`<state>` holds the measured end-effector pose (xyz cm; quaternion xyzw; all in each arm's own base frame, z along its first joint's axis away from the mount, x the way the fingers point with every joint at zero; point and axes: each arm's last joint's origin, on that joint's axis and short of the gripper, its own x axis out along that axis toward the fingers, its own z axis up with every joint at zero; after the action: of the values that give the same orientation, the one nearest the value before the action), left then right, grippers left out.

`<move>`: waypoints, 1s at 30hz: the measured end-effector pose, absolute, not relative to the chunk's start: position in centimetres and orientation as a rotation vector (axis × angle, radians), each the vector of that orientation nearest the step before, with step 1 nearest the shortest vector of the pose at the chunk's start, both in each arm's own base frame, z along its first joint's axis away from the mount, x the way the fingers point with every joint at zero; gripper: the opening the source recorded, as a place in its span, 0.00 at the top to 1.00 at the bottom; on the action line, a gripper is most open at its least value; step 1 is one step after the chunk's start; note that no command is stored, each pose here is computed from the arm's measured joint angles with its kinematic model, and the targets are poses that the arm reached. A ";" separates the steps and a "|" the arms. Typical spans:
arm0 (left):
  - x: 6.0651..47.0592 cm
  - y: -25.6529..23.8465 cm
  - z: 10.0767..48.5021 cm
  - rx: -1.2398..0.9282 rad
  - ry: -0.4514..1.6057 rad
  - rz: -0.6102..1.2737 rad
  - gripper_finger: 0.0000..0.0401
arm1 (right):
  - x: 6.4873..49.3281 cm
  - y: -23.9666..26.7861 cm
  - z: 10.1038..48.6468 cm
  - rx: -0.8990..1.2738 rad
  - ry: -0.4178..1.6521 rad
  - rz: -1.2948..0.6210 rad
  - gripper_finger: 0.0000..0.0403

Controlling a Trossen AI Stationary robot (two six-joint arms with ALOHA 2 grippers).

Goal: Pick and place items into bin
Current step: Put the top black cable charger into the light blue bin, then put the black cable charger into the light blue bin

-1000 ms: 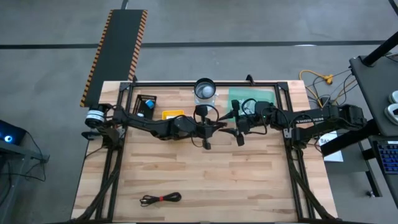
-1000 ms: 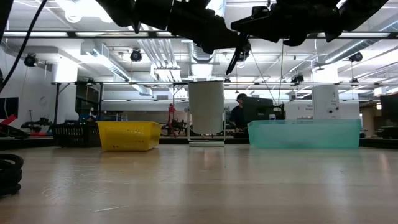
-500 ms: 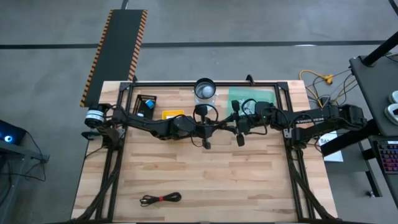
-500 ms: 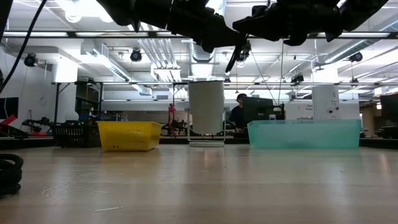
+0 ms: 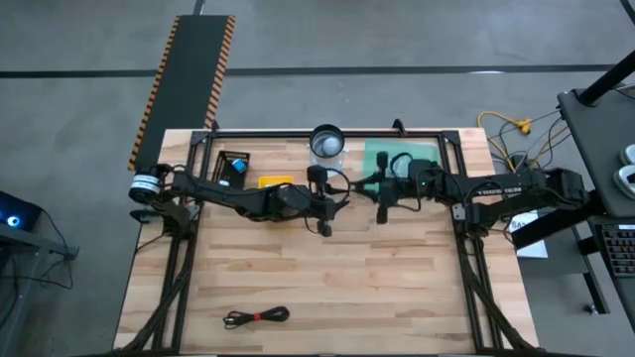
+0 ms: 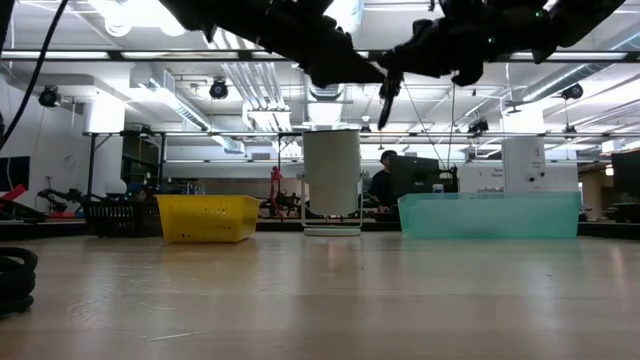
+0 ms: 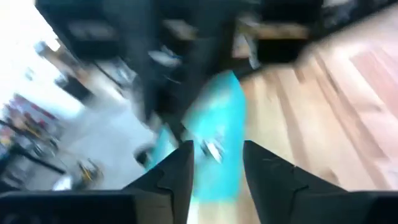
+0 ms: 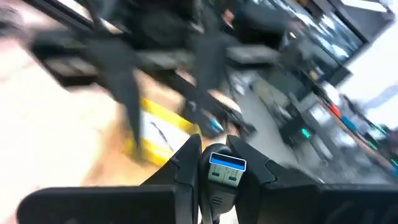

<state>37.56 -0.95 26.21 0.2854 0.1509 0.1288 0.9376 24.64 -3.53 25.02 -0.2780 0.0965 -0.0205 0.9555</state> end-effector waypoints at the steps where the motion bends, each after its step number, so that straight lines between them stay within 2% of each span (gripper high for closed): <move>1: 37.2 -0.9 26.2 0.563 0.345 0.262 0.68 | 24.4 -3.8 25.1 -0.564 0.213 -0.066 0.88; 6: 34.7 -0.9 26.5 0.408 0.528 0.260 0.62 | 22.8 -5.0 24.7 -0.558 0.385 -0.207 0.89; 11: 31.8 -1.3 26.2 0.225 0.733 0.285 0.61 | 20.5 -6.5 24.4 -0.535 0.598 -0.476 0.89; 16: 29.5 -1.9 26.0 0.094 0.886 0.311 0.61 | 18.7 -7.9 24.1 -0.452 0.707 -0.635 0.88; 25: 28.0 -3.1 25.9 -0.064 1.003 0.151 0.61 | 17.6 -10.0 23.7 -0.298 0.731 -0.791 0.62; 30: 27.9 -3.7 25.9 -0.159 1.031 0.036 0.61 | 17.6 -10.2 23.6 -0.263 0.719 -0.813 0.52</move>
<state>27.92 -3.67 25.86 -0.0757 0.4923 0.0173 0.8670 17.64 -10.20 23.62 -0.1249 0.3409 -0.3857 0.8481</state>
